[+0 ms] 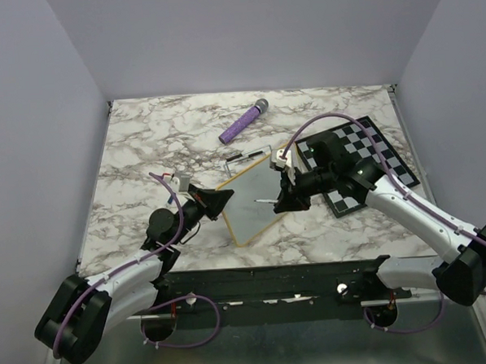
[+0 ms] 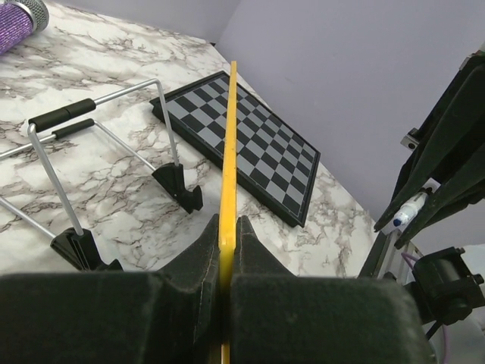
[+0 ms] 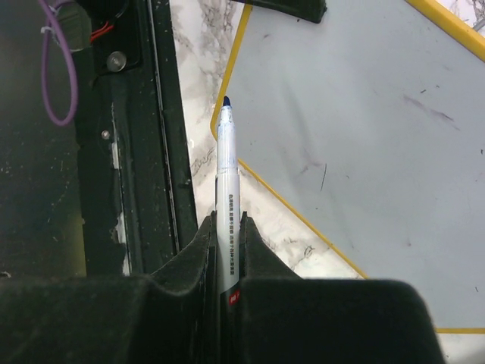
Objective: Write a sentence on the whiteboard
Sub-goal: Place the whiteboard at the center of the board, then write a sentence on the whiteboard.
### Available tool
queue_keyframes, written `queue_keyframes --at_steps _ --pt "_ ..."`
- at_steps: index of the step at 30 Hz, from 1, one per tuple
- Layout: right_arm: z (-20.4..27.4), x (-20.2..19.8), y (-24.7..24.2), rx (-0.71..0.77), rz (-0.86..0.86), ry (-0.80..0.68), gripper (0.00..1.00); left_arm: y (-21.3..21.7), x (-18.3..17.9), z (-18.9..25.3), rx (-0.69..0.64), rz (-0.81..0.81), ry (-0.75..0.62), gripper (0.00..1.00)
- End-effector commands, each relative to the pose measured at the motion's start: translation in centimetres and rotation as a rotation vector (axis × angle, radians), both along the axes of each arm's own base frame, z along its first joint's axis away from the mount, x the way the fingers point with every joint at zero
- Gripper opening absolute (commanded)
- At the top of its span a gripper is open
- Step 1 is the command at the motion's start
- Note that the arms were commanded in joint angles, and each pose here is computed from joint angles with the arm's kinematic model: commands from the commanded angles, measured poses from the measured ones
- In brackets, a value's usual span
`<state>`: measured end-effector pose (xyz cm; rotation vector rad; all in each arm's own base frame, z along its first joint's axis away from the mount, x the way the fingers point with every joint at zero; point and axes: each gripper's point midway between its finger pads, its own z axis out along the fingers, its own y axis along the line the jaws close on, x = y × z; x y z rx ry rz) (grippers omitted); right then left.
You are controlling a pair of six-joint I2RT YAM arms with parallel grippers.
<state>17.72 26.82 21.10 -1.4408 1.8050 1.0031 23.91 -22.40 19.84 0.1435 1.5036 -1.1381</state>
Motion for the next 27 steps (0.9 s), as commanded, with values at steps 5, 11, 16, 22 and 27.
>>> queue_keyframes --at_steps 5,11,16,22,27 --pt "-0.2 1.5 2.6 0.016 -0.156 0.004 0.0 0.4 0.3 1.7 -0.047 0.036 -0.056 0.0" --pt "-2.8 -0.2 2.9 0.023 -0.212 0.053 0.01 0.4 0.5 1.5 -0.053 0.041 -0.038 0.0" --pt "-2.1 -0.5 3.5 0.027 -0.149 0.019 0.01 0.7 0.4 1.5 -0.064 0.055 -0.033 0.0" --pt "-2.1 -2.0 3.9 0.015 -0.048 0.038 0.01 1.0 0.3 1.2 -0.07 0.07 -0.019 0.0" --pt "-2.8 -1.8 4.5 -0.032 -0.047 0.006 0.01 1.2 0.3 1.1 -0.075 0.081 -0.014 0.0"
